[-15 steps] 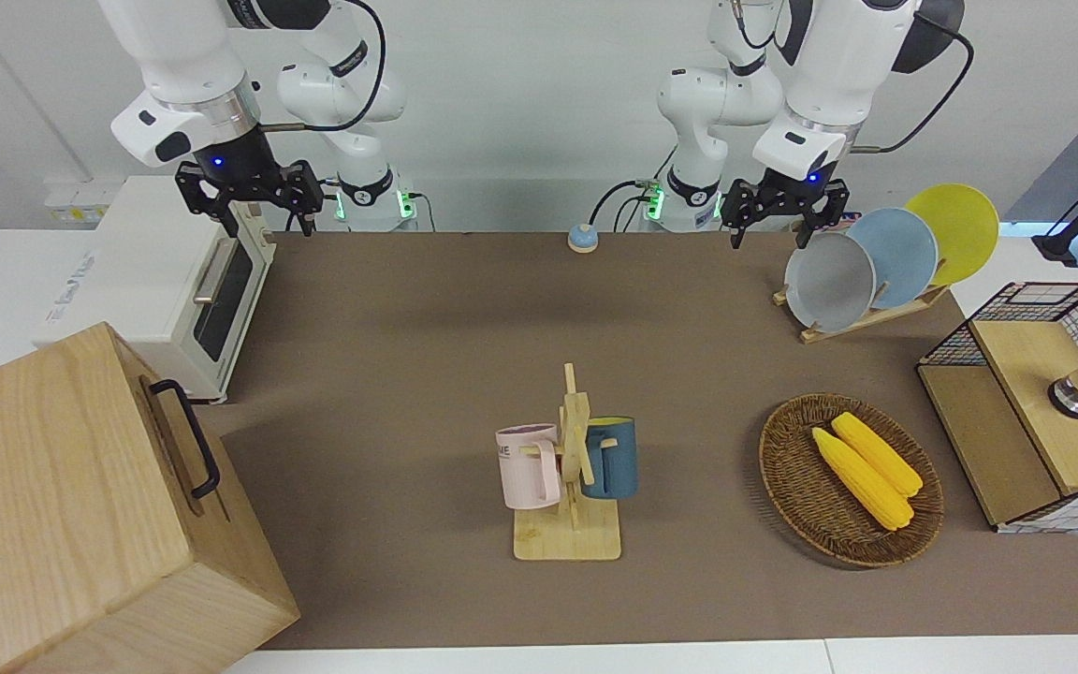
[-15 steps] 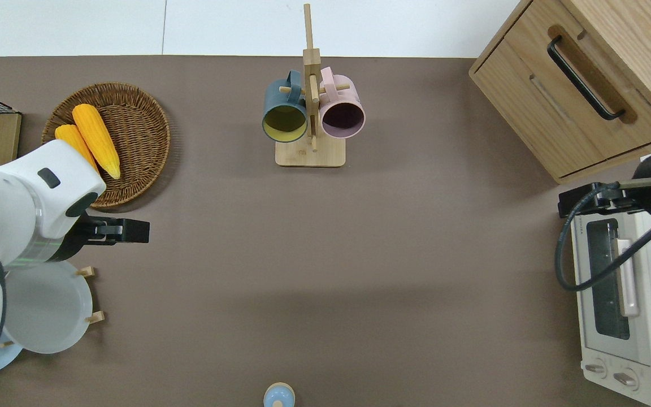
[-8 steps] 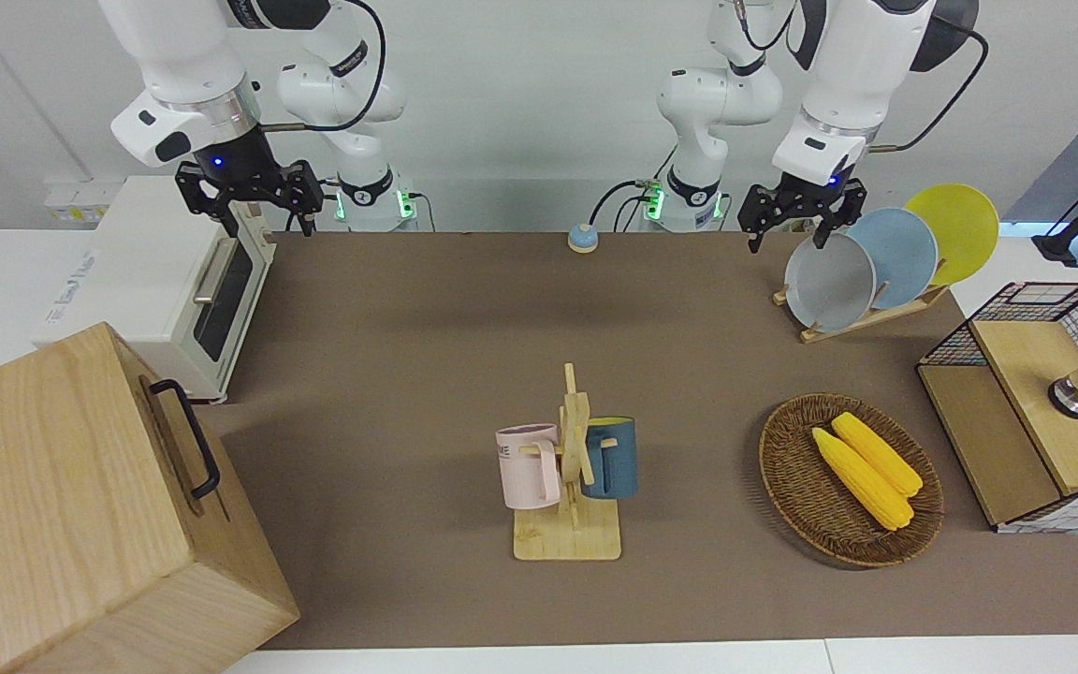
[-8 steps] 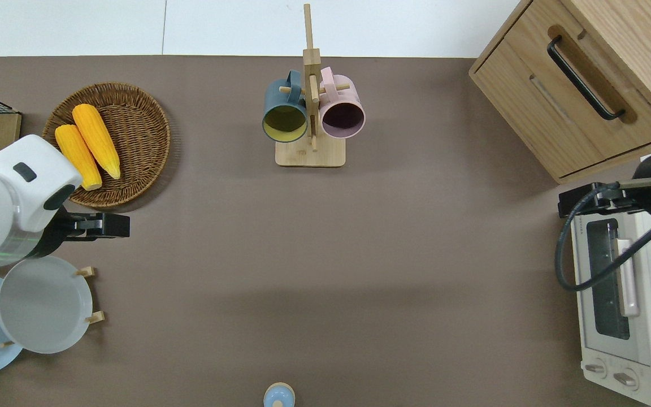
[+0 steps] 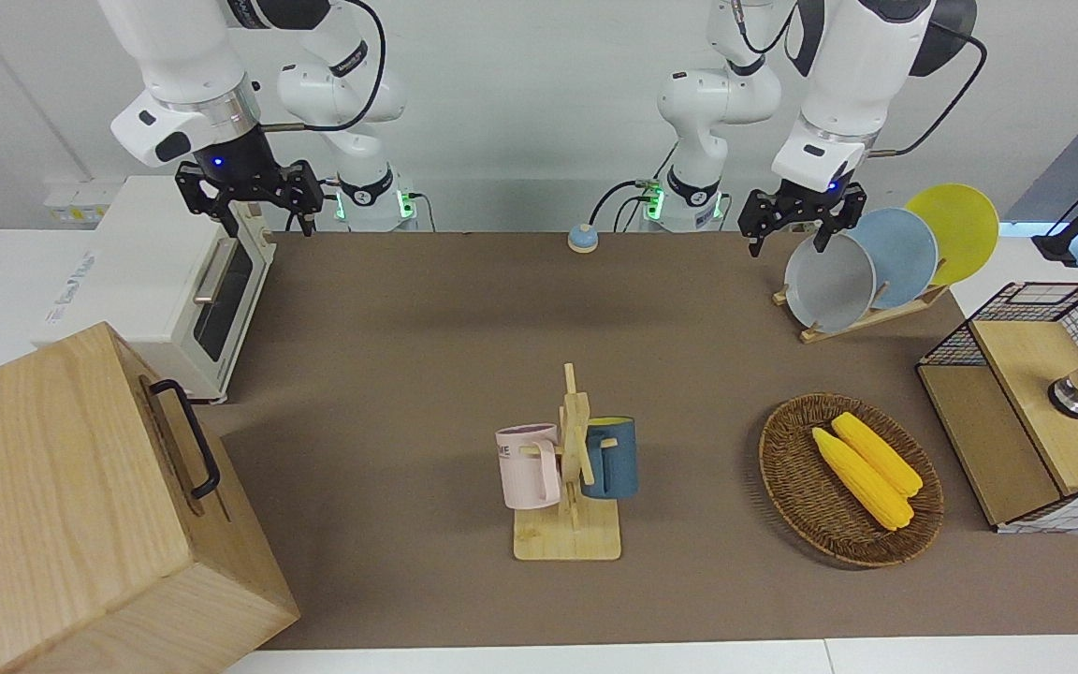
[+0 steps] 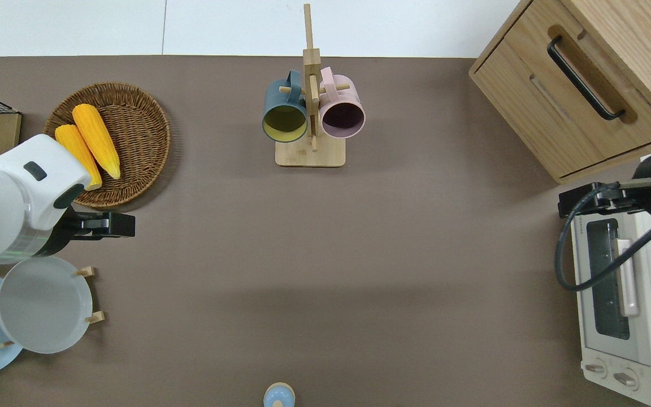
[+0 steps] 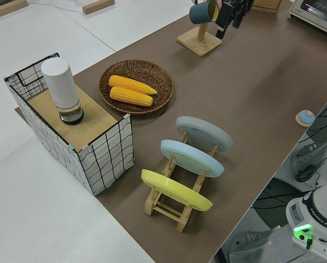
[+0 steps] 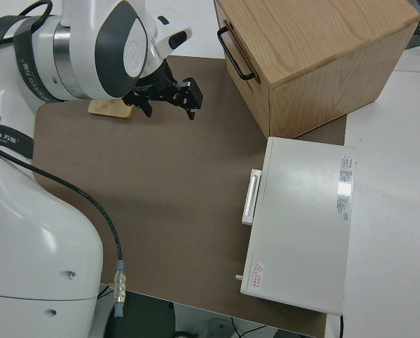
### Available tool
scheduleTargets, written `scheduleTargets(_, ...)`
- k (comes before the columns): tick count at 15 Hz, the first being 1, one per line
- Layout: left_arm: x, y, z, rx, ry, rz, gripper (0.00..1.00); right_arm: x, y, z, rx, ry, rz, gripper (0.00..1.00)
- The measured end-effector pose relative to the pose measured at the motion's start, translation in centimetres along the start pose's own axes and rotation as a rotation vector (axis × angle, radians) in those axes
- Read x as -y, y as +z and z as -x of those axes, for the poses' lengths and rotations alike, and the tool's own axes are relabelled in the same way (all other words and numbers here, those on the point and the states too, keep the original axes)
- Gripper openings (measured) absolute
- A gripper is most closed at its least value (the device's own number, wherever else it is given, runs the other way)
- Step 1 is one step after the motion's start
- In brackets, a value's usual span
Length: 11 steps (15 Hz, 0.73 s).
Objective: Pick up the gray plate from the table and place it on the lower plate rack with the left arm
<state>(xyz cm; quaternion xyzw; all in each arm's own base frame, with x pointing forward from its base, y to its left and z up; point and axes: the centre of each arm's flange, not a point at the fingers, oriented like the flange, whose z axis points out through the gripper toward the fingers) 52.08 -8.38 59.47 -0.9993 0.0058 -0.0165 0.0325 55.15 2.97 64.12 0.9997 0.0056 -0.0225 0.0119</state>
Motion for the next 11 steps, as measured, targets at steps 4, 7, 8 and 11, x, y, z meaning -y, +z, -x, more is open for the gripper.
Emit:
scheduleTargets(4,-0.72,-0.06,0.10,0.000,0.017,0.004,1.00,0.00,0.00,0.00,0.000,0.000,0.000,0.99)
scheduleTargets(7,-1.04,-0.35,0.14,-0.002,0.070,0.026,1.00,0.00,0.00,0.00,0.000,0.000,0.000,0.99)
scheduleTargets(8,-1.07,-0.47,0.16,-0.001,0.083,0.028,1.00,0.00,0.00,0.00,0.000,0.000,0.000,0.99)
scheduleTargets(11,-1.15,-0.45,0.30,0.010,0.120,0.031,1.00,0.00,0.00,0.00,0.000,0.000,0.000,0.99)
